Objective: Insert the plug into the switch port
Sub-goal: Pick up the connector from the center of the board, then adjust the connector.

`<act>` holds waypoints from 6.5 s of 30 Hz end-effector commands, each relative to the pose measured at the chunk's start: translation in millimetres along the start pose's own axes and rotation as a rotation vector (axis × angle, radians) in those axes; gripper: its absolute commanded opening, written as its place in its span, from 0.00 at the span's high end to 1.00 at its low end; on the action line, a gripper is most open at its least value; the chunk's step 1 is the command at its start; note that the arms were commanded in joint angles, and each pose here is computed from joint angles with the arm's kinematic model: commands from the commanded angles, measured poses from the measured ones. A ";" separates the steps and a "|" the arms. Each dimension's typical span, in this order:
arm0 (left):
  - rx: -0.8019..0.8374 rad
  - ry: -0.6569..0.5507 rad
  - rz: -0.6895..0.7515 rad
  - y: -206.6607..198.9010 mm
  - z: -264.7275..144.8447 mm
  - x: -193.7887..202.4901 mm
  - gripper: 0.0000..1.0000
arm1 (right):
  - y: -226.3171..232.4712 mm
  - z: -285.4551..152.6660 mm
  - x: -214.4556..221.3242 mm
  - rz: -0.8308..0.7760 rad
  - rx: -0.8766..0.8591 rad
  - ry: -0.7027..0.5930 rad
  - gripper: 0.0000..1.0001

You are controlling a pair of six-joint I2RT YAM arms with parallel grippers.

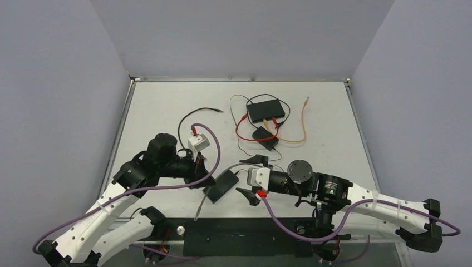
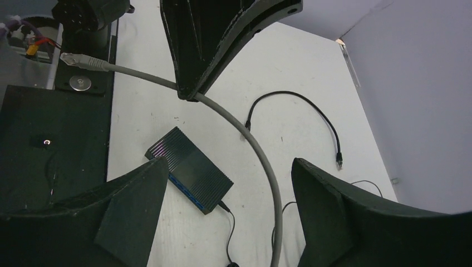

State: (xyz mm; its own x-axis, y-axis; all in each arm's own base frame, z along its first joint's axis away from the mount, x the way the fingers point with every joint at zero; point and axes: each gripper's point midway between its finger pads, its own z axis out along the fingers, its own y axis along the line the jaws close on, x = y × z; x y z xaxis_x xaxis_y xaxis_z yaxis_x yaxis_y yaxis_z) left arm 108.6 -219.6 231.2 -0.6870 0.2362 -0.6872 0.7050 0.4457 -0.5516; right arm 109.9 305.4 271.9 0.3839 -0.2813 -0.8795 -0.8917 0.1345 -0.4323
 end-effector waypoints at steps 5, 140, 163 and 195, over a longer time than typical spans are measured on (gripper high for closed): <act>0.094 0.049 0.108 -31.0 5.9 4.9 1.00 | 9.7 8.0 -19.3 -0.050 -0.099 -0.037 0.23; 0.275 -0.362 -0.459 4.5 -38.8 -53.9 0.83 | -16.6 -38.0 43.7 0.139 0.330 0.016 1.00; 0.242 -0.316 -0.319 -2.2 -34.8 -39.7 1.00 | -0.9 -18.7 -1.8 0.093 0.128 -0.040 0.58; 0.219 -0.220 0.044 -42.3 -38.3 -7.5 1.00 | 32.3 43.2 -65.4 0.259 -0.240 -0.228 0.53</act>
State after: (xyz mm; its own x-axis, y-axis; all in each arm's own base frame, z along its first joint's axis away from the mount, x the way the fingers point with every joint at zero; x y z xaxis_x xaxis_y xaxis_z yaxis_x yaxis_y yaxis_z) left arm 78.5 -208.4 259.8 -0.6861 0.0585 -0.7252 0.7133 0.2499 -0.6548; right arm 63.6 358.4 266.2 0.1515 -0.1698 -0.9738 -0.9873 -0.0743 -0.1406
